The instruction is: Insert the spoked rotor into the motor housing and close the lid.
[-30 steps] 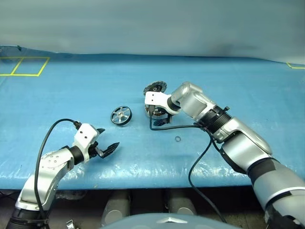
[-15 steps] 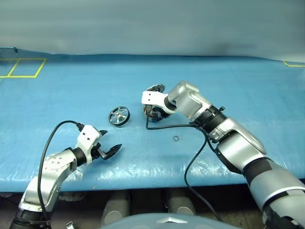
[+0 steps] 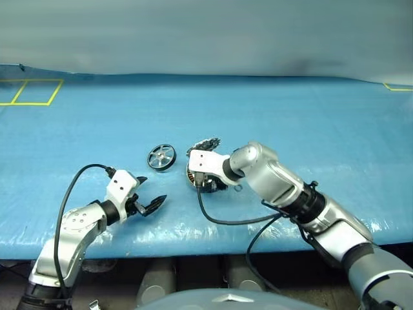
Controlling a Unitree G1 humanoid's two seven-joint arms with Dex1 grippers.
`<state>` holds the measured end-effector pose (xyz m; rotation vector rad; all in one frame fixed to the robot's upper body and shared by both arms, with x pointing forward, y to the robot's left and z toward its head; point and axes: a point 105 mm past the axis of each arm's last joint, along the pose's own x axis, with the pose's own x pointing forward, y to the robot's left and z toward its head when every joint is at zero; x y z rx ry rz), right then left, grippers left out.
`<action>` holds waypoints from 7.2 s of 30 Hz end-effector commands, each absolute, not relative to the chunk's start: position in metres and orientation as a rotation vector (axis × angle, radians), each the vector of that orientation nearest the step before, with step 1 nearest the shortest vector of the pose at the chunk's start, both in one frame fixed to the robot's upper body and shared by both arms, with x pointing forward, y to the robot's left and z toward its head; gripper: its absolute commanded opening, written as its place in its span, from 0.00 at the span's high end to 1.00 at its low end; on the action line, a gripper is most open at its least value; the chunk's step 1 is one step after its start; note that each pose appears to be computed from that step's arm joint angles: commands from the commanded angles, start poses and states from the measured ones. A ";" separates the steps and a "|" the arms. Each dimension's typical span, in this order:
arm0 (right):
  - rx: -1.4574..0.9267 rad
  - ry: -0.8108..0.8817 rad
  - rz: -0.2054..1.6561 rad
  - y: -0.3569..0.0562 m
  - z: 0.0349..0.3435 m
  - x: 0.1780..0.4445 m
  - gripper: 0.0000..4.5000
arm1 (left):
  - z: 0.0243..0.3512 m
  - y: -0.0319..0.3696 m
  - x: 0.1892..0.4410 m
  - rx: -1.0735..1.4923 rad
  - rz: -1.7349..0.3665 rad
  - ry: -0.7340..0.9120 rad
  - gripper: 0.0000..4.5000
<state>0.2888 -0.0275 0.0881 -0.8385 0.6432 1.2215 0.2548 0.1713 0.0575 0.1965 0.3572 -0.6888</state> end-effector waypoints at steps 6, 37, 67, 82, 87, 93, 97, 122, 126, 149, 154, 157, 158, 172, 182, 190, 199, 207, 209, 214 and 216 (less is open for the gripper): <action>-0.831 0.690 1.253 -0.031 0.075 0.259 0.57 | 0.060 0.164 0.260 0.204 -0.705 0.328 0.00; -0.499 0.244 1.067 -0.084 0.170 0.256 0.14 | 0.062 0.161 0.261 0.208 -0.740 0.337 0.00; -0.072 0.238 0.457 -0.135 0.033 0.271 0.14 | 0.067 0.162 0.260 0.219 -0.754 0.342 0.00; -0.123 0.344 0.423 -0.131 0.017 0.270 0.64 | 0.066 0.159 0.261 0.215 -0.754 0.340 0.00; -0.171 0.338 0.476 -0.127 0.035 0.266 0.85 | 0.066 0.160 0.260 0.212 -0.746 0.339 0.00; -0.246 0.253 0.494 -0.131 0.084 0.271 0.85 | 0.066 0.161 0.259 0.215 -0.744 0.333 0.00; -0.272 0.176 0.602 -0.111 0.116 0.269 0.85 | 0.065 0.160 0.259 0.217 -0.750 0.330 0.00; -0.095 0.186 0.795 -0.035 0.083 0.278 0.85 | 0.066 0.158 0.260 0.219 -0.761 0.324 0.00; -0.080 0.196 0.792 -0.034 0.079 0.280 0.85 | 0.066 0.157 0.260 0.221 -0.764 0.323 0.00; -0.035 0.136 0.790 -0.043 0.105 0.274 0.48 | 0.064 0.158 0.259 0.213 -0.757 0.329 0.00; -0.091 0.179 0.784 -0.050 0.103 0.268 0.67 | 0.063 0.156 0.259 0.208 -0.762 0.329 0.00; -0.117 0.212 0.787 -0.049 0.097 0.265 0.83 | 0.063 0.155 0.260 0.206 -0.766 0.328 0.00; -0.127 0.223 0.788 -0.048 0.096 0.264 0.90 | 0.063 0.155 0.260 0.206 -0.767 0.328 0.00; -0.197 0.251 0.782 -0.040 0.095 0.270 0.99 | 0.062 0.157 0.259 0.204 -0.757 0.331 0.00; -0.221 0.291 0.768 -0.041 0.084 0.275 0.99 | 0.062 0.156 0.258 0.200 -0.750 0.327 0.00; -0.221 0.308 0.770 -0.041 0.079 0.277 0.99 | 0.063 0.158 0.259 0.202 -0.746 0.326 0.00; -0.220 0.314 0.798 -0.038 0.077 0.273 0.99 | 0.063 0.158 0.259 0.203 -0.746 0.327 0.00; -0.221 0.303 0.844 -0.033 0.078 0.268 0.99 | 0.062 0.159 0.259 0.202 -0.744 0.330 0.00; -0.217 0.291 0.834 -0.034 0.079 0.269 0.99 | 0.062 0.159 0.259 0.201 -0.745 0.331 0.00; -0.212 0.273 0.775 -0.038 0.081 0.277 0.99 | 0.062 0.158 0.259 0.200 -0.748 0.332 0.00; -0.211 0.270 0.768 -0.039 0.081 0.278 0.99 | 0.062 0.158 0.259 0.201 -0.749 0.333 0.00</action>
